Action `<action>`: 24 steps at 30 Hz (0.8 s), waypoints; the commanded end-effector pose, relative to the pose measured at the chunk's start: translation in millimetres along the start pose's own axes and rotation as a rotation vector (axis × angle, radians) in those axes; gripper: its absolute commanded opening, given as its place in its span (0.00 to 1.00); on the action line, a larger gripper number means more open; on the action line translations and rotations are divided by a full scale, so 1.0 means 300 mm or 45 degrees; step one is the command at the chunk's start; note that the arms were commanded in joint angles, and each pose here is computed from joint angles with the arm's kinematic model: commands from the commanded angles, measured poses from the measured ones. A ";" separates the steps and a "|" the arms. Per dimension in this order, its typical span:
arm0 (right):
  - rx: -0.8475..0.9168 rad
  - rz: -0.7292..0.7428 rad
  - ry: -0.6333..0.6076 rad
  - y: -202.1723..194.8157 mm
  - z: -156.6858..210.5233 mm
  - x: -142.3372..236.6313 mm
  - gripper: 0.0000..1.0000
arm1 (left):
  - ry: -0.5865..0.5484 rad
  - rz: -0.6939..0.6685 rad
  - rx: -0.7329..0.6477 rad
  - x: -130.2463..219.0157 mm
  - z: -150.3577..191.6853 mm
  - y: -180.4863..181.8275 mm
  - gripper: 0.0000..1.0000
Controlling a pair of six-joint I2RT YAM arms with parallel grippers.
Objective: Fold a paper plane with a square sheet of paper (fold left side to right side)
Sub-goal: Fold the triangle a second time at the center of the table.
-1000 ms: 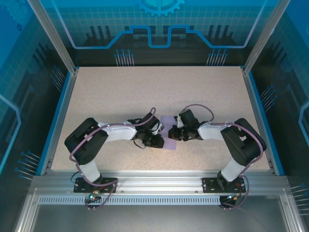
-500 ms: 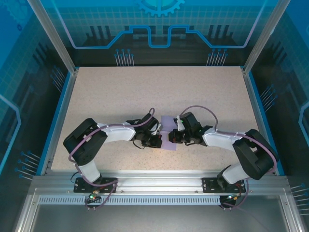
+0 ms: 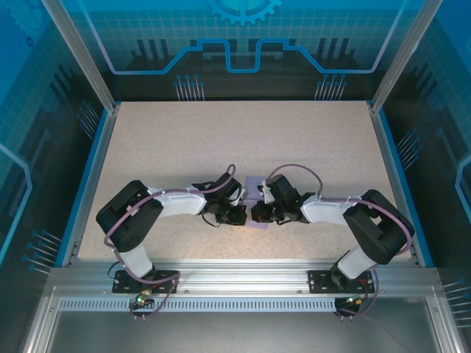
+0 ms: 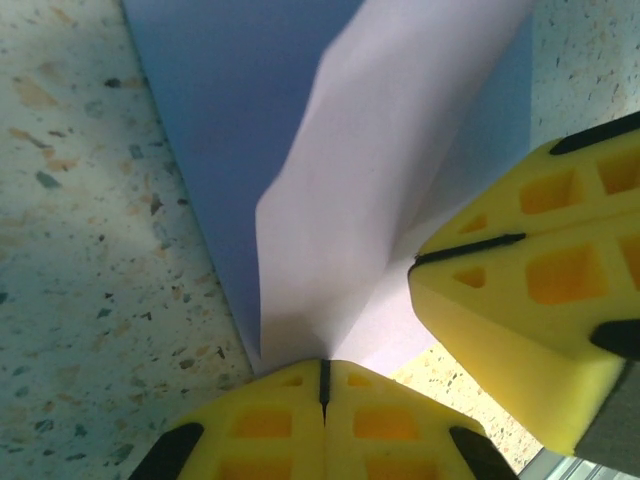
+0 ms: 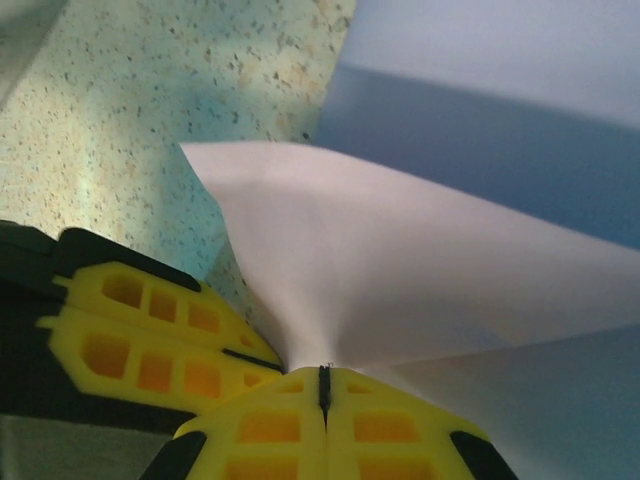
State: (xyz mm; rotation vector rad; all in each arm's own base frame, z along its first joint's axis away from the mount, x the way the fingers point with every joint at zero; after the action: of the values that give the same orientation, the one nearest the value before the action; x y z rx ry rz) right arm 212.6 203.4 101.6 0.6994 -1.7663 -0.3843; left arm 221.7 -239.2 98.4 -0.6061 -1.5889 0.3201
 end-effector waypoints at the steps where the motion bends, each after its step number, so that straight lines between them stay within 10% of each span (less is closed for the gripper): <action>1: 0.033 -0.039 -0.011 0.036 -0.022 -0.009 0.00 | 0.024 -0.053 0.029 0.005 0.026 0.033 0.02; 24: -0.002 0.136 0.121 -0.027 0.010 -0.065 0.00 | 0.033 -0.055 0.037 0.002 0.024 0.033 0.02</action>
State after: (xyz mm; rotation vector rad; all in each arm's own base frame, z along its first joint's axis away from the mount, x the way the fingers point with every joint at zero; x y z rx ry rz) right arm 220.6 210.5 91.0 0.6634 -1.7353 -0.3560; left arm 221.7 -239.2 98.3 -0.6056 -1.5885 0.3203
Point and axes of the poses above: each hand's point on the last joint's axis, 136 mm out from that joint toward the fingers, its own x axis back along the fingers, its own y axis along the line the jaws close on, z = x × y, the point moved 10 cm from there along x, back along the fingers, and after that the axes turned 3 degrees about x, right-handed, at the moved point
